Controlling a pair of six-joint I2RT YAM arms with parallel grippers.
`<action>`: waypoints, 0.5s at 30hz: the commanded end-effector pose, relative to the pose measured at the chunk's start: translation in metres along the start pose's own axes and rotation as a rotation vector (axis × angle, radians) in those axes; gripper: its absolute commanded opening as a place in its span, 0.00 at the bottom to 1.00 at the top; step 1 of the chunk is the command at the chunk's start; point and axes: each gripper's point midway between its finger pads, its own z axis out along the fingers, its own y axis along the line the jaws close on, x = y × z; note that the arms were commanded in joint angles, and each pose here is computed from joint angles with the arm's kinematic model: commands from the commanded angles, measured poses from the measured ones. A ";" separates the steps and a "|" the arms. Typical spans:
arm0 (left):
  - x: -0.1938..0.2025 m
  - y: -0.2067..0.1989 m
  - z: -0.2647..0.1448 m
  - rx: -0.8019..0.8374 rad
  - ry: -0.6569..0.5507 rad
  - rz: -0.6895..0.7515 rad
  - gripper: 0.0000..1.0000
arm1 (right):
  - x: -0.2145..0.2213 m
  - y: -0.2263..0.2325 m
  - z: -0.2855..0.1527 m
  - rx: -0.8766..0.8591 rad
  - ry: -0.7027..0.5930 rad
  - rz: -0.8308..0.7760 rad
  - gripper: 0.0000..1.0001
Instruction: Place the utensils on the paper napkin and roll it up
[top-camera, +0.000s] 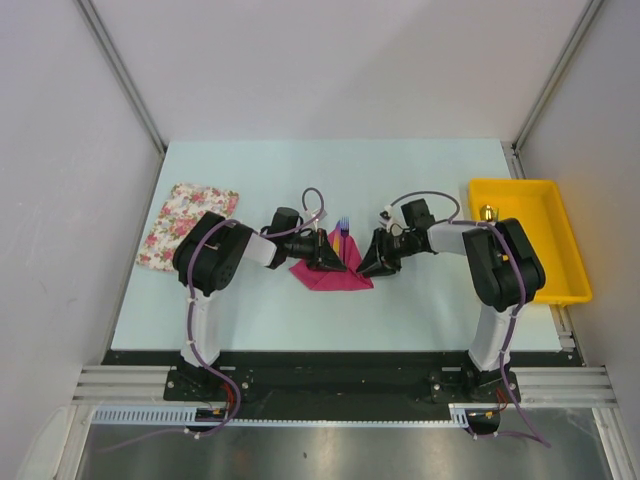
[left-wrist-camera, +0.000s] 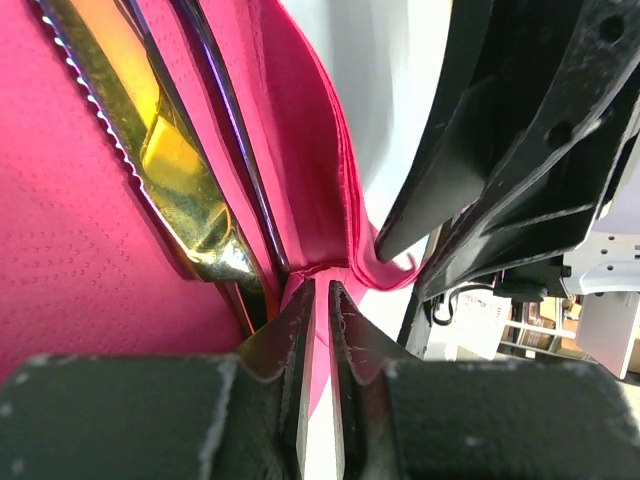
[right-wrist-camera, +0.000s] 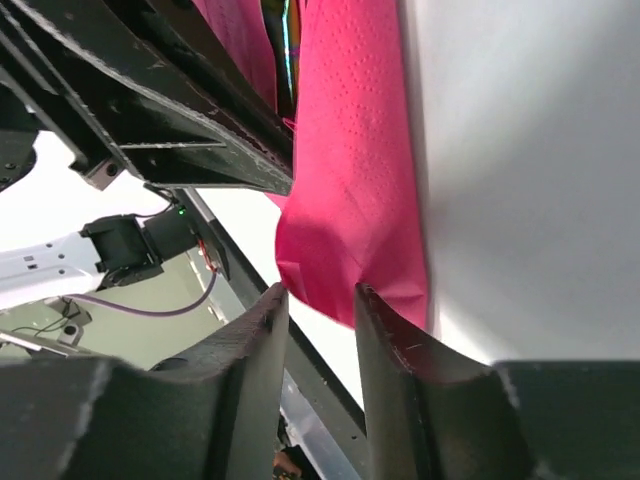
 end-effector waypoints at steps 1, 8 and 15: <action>-0.010 -0.001 -0.002 -0.005 -0.024 0.040 0.15 | -0.007 0.006 -0.001 0.036 -0.024 -0.035 0.46; -0.010 -0.002 -0.002 -0.001 -0.020 0.044 0.15 | -0.014 -0.016 -0.016 0.184 -0.076 -0.079 0.83; -0.011 -0.002 -0.002 -0.001 -0.019 0.051 0.15 | -0.011 -0.033 -0.023 0.268 -0.089 -0.116 0.82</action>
